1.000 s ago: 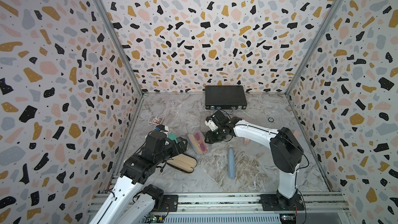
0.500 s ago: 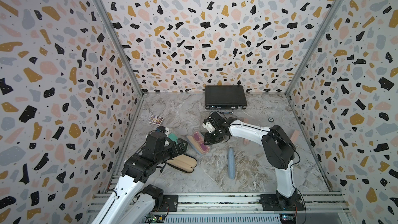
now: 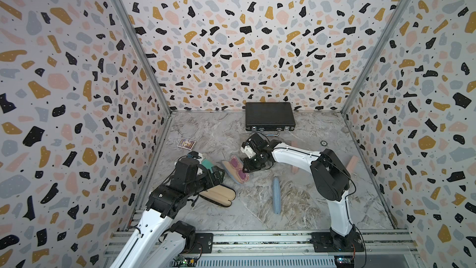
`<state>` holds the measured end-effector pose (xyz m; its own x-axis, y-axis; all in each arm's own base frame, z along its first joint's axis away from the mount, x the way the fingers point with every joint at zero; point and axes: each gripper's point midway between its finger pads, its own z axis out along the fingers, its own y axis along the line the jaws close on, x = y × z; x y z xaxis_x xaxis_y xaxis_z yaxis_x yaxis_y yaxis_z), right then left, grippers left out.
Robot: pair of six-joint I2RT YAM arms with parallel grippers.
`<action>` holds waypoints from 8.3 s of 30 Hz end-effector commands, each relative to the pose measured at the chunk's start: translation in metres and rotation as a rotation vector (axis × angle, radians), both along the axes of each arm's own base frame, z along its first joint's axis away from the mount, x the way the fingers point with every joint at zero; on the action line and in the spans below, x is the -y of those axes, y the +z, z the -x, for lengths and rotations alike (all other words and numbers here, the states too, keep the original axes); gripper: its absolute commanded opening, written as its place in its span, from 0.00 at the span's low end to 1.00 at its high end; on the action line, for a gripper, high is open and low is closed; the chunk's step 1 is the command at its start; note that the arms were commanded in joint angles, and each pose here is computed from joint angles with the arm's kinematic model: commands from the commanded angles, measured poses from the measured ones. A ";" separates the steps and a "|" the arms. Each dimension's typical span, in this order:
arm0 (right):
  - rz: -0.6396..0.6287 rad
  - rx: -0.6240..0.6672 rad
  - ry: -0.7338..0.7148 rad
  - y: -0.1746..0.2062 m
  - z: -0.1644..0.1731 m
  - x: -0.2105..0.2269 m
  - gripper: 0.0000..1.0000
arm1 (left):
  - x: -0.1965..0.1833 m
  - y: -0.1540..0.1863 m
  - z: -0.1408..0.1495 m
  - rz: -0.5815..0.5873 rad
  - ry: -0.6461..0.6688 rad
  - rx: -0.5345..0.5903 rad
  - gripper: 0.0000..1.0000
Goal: Close the glasses case
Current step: Pick up the glasses case at the center of the board, then place the glasses case at the center of the board, then pick up the glasses case at the center of the board, then place the glasses case at the center of the board, then close the glasses case at the center of the board.
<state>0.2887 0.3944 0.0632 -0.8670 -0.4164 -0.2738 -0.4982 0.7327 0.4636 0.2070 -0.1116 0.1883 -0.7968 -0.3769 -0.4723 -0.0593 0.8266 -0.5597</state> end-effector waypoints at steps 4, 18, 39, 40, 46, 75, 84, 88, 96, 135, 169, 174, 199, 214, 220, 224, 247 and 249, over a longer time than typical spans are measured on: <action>-0.012 0.014 0.004 0.010 0.001 -0.002 0.18 | 0.002 -0.002 -0.004 0.007 -0.010 0.008 0.96; -0.025 0.039 -0.066 0.023 0.018 0.025 0.16 | 0.006 -0.002 0.000 0.042 -0.019 0.003 0.95; 0.005 0.062 -0.295 0.023 0.082 0.093 0.16 | 0.008 -0.013 0.021 0.103 -0.026 -0.029 0.95; 0.008 0.060 -0.301 0.021 0.085 0.096 0.16 | 0.009 -0.015 0.022 0.110 -0.027 -0.035 0.95; 0.028 0.043 -0.318 0.006 0.098 0.100 0.16 | 0.012 -0.025 0.026 0.141 -0.032 -0.067 0.95; 0.326 0.107 -0.395 0.038 0.117 0.178 0.46 | 0.018 -0.023 0.021 0.145 -0.053 -0.068 0.95; 0.367 0.079 -0.383 0.016 0.115 0.172 0.48 | 0.015 -0.024 0.023 0.129 -0.052 -0.073 0.96; 0.374 0.070 -0.372 0.010 0.114 0.167 0.48 | 0.015 -0.029 0.024 0.127 -0.054 -0.084 0.96; 0.367 0.080 -0.371 0.015 0.111 0.165 0.50 | 0.013 -0.030 0.027 0.124 -0.049 -0.081 0.96; 0.349 0.117 -0.403 0.038 0.107 0.168 0.54 | 0.015 -0.033 0.026 0.137 -0.051 -0.081 0.96; 0.466 0.271 -0.406 0.072 0.072 0.190 0.15 | 0.018 -0.038 0.023 0.132 -0.065 -0.094 0.96; 0.483 0.354 -0.507 0.127 0.032 0.237 0.16 | 0.018 -0.036 0.022 0.131 -0.064 -0.093 0.96; 0.535 -0.009 -0.851 -0.010 -0.065 0.360 0.22 | 0.024 -0.057 0.020 0.125 -0.067 -0.201 0.97; 0.402 0.096 -0.839 0.082 0.002 0.352 0.51 | 0.032 -0.067 0.017 0.141 -0.080 -0.255 0.84; 0.246 0.118 -0.752 0.095 0.040 0.314 0.18 | 0.046 -0.070 0.007 0.115 -0.128 -0.290 0.30; 0.206 0.104 -0.673 0.086 0.055 0.292 0.00 | 0.058 -0.074 0.005 0.051 -0.168 -0.314 0.05; 0.261 0.026 -0.342 0.016 0.063 0.189 0.00 | 0.087 -0.117 0.012 -0.143 -0.219 -0.417 0.00; 0.260 0.023 -0.335 0.012 0.062 0.184 0.00 | 0.091 -0.117 0.010 -0.138 -0.224 -0.413 0.00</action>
